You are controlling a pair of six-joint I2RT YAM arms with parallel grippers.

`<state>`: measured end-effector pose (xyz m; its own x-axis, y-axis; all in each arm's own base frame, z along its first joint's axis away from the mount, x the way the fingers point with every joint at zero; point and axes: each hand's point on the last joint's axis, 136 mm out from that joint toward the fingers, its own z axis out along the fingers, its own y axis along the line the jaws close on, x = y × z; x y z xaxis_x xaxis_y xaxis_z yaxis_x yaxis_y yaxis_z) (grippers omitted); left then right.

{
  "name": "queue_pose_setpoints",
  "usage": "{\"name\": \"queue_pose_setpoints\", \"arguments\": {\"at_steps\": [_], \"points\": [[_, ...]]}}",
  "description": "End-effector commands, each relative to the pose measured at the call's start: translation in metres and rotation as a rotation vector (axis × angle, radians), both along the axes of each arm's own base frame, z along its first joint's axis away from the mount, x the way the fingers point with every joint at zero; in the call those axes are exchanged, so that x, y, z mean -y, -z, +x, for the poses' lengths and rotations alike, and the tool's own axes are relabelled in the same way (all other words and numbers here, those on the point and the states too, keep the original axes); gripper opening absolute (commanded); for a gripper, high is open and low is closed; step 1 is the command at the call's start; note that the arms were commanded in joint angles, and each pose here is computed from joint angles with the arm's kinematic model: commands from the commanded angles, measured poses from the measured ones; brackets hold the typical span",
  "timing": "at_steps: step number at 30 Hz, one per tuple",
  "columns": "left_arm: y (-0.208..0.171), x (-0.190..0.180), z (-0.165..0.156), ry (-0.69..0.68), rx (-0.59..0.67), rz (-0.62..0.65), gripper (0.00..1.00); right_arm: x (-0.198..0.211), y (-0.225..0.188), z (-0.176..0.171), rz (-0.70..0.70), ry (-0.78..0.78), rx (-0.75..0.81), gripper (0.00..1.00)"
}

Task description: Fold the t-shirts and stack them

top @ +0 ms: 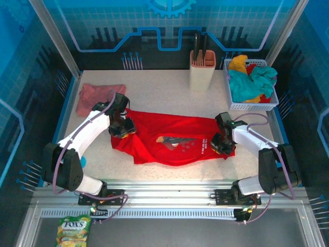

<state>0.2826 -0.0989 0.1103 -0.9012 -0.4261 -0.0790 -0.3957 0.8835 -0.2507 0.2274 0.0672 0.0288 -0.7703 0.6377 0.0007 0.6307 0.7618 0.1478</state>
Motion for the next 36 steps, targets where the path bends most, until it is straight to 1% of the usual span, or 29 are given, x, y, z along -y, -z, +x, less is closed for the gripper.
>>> {"name": "queue_pose_setpoints", "arguments": {"at_steps": [1, 2, 4, 5, 6, 7, 9, 10, 11, 14, 15, 17, 19, 20, 24, 27, 29, 30, 32, 36], "points": [[-0.001, -0.015, 0.003, 0.037, 0.01, 0.069, 0.64, -0.001, -0.007, 0.004, 0.033, -0.038, 0.04, 0.39], [-0.004, -0.017, 0.003, 0.043, 0.017, 0.067, 0.66, -0.002, -0.012, 0.006, 0.035, -0.054, 0.058, 0.47], [-0.015, -0.021, -0.002, 0.046, 0.027, 0.054, 0.66, -0.002, -0.022, 0.01, 0.035, -0.089, 0.09, 0.59], [-0.021, -0.022, -0.005, 0.045, 0.04, 0.051, 0.66, -0.002, -0.029, 0.011, 0.032, -0.105, 0.106, 0.7], [-0.024, -0.022, -0.009, 0.046, 0.051, 0.043, 0.65, -0.001, -0.033, 0.011, 0.025, -0.115, 0.116, 0.77], [-0.027, -0.02, -0.015, 0.044, 0.06, 0.02, 0.64, 0.0, -0.038, 0.011, 0.02, -0.124, 0.131, 0.81], [-0.025, -0.013, -0.027, 0.033, 0.059, -0.038, 0.64, 0.003, -0.044, 0.008, 0.011, -0.138, 0.149, 0.94], [-0.019, -0.011, -0.035, 0.019, 0.047, -0.063, 0.64, 0.005, -0.048, 0.006, 0.006, -0.138, 0.16, 0.98], [-0.014, -0.01, -0.041, 0.005, 0.039, -0.082, 0.63, 0.007, -0.05, 0.003, -0.001, -0.13, 0.156, 1.0], [0.006, -0.007, -0.054, -0.05, 0.032, -0.126, 0.62, 0.017, -0.054, -0.012, -0.023, -0.082, 0.138, 1.0], [0.011, -0.008, -0.056, -0.069, 0.036, -0.131, 0.6, 0.025, -0.055, -0.02, -0.05, -0.045, 0.117, 1.0], [0.02, -0.007, -0.058, -0.092, 0.032, -0.144, 0.57, 0.032, -0.052, -0.031, -0.055, 0.013, 0.092, 1.0], [0.025, -0.004, -0.056, -0.099, 0.026, -0.16, 0.53, 0.037, -0.044, -0.044, -0.044, 0.103, 0.062, 0.89], [0.027, -0.003, -0.055, -0.098, 0.026, -0.165, 0.52, 0.038, -0.04, -0.047, -0.034, 0.13, 0.059, 0.85], [0.028, -0.003, -0.049, -0.097, 0.033, -0.162, 0.47, 0.041, -0.029, -0.053, 0.001, 0.226, 0.084, 0.66], [0.026, -0.005, -0.046, -0.094, 0.043, -0.159, 0.45, 0.034, -0.016, -0.054, 0.068, 0.278, 0.071, 0.58], [0.027, -0.006, -0.047, -0.09, 0.037, -0.152, 0.42, 0.033, -0.008, -0.057, 0.074, 0.292, 0.046, 0.52], [0.028, -0.008, -0.048, -0.091, 0.033, -0.147, 0.41, 0.034, -0.004, -0.059, 0.07, 0.296, 0.033, 0.47], [0.028, -0.011, -0.048, -0.096, 0.034, -0.143, 0.4, 0.034, 0.001, -0.06, 0.065, 0.303, 0.019, 0.44], [0.029, -0.014, -0.047, -0.102, 0.036, -0.143, 0.39, 0.038, 0.005, -0.056, 0.046, 0.316, 0.037, 0.44]]}}
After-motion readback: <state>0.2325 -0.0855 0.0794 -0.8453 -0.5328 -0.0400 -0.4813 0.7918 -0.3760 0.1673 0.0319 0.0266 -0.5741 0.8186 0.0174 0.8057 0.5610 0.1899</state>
